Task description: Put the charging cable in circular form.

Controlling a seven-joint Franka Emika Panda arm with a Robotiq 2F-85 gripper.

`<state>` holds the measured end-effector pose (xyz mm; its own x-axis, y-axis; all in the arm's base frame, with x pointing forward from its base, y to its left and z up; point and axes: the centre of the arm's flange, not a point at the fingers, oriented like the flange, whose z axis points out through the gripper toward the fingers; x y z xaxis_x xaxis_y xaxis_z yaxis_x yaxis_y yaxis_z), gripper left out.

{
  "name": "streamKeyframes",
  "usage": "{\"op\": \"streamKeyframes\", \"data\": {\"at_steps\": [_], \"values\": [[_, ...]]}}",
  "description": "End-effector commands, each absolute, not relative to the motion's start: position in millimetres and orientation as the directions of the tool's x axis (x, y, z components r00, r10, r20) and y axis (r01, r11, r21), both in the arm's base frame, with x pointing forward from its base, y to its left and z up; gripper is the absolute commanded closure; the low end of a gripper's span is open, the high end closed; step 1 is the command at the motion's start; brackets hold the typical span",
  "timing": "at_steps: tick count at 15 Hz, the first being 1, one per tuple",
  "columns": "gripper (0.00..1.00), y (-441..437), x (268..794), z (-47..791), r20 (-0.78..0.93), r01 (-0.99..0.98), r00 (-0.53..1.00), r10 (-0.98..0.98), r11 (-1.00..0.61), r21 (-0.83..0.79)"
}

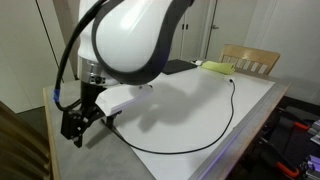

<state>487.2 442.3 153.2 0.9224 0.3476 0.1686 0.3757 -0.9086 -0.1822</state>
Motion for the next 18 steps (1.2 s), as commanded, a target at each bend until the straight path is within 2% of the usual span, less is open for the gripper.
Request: {"op": "streamKeyframes", "data": {"at_steps": [1,18], "values": [[0.00,444,496,153,0.179,0.381,0.919,0.351,-0.908,-0.178],[0.00,414,493,141,0.149,0.328,0.941,0.303,-0.925,-0.191]]}}
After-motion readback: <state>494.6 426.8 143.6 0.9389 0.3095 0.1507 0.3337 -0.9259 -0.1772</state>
